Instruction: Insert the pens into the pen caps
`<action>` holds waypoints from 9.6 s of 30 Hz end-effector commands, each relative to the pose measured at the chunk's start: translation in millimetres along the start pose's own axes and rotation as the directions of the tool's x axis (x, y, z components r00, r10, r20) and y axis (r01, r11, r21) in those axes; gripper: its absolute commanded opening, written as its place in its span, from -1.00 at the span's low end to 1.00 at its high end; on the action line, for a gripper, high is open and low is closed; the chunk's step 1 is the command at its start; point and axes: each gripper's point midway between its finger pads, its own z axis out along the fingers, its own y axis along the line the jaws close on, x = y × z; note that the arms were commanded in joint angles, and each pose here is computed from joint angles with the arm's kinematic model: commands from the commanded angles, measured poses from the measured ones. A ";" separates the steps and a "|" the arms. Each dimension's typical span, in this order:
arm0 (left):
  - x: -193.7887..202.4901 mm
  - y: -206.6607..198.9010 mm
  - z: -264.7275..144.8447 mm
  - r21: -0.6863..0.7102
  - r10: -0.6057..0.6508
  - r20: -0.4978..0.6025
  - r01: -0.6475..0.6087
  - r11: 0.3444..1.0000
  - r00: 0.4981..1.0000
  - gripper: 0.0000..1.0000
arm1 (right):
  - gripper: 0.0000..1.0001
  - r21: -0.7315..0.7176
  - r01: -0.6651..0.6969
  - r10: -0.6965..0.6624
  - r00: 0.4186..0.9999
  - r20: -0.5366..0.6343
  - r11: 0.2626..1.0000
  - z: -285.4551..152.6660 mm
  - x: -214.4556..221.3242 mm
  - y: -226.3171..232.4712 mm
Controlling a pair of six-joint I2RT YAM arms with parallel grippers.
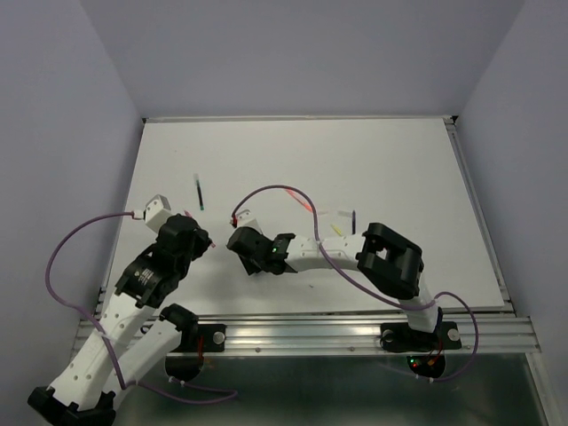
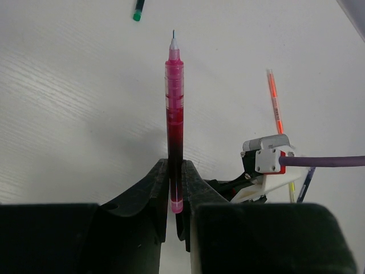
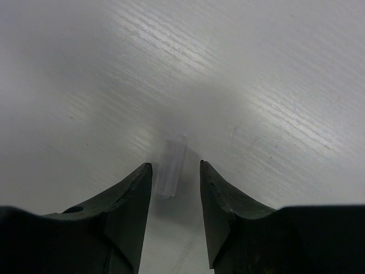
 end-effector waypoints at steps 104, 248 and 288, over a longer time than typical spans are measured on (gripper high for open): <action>143.2 -160.1 -94.5 0.916 0.809 -0.393 0.263 0.303 0.437 -1.00 | -0.98 0.086 0.892 -0.584 -0.360 0.727 -0.443 -209.8 -88.2 -153.4; 172.1 -200.5 -68.7 0.895 0.817 -0.431 0.294 0.335 0.384 -1.00 | 1.00 0.153 0.843 -0.638 -0.496 0.589 -0.515 -203.7 -85.0 -137.2; -33.0 -50.9 195.7 -0.117 0.416 -0.227 -0.449 0.886 0.881 -1.00 | 1.00 0.159 -0.348 0.122 0.662 0.739 0.924 -171.2 -238.3 -364.5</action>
